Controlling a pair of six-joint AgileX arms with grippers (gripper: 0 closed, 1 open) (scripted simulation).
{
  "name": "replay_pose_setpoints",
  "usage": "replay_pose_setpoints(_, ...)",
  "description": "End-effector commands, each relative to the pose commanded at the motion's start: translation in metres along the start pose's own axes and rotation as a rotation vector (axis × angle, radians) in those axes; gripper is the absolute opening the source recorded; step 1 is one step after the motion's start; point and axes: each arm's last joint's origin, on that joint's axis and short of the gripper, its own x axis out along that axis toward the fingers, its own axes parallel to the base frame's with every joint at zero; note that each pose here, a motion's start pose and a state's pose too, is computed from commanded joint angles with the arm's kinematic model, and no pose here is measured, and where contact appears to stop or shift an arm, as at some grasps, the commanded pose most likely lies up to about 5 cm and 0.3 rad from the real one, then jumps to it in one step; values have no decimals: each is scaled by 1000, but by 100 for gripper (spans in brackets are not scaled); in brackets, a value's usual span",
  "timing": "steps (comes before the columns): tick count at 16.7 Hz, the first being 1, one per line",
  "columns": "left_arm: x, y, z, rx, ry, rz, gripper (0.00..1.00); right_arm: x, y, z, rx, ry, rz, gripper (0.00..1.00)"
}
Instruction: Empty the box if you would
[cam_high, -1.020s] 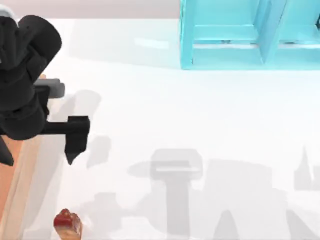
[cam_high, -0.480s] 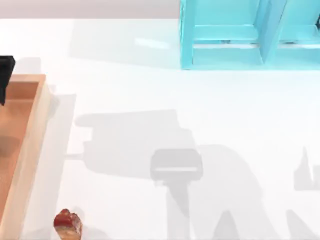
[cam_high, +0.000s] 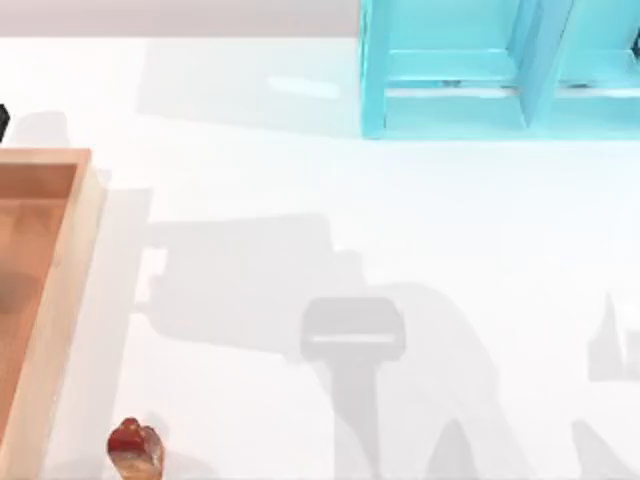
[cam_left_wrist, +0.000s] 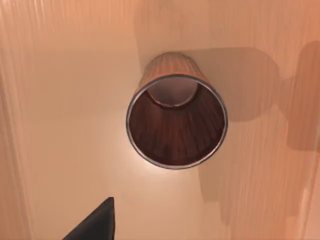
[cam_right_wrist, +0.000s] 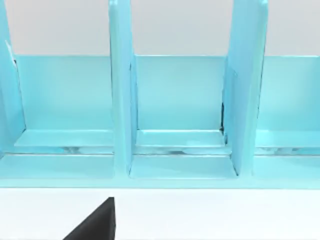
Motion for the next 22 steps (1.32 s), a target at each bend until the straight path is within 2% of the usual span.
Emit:
replay_pose_setpoints(5,49,20,18,-3,1,-2,100,0,0,0,0,0,0,100)
replay_pose_setpoints(10,91,14,11,-2,2,-1,100,0,0,0,0,0,0,100)
replay_pose_setpoints(18,100,1,-1,-2,4,-1,100,0,0,0,0,0,0,100)
replay_pose_setpoints(22,100,1,-1,-2,4,-1,70,0,0,0,0,0,0,100)
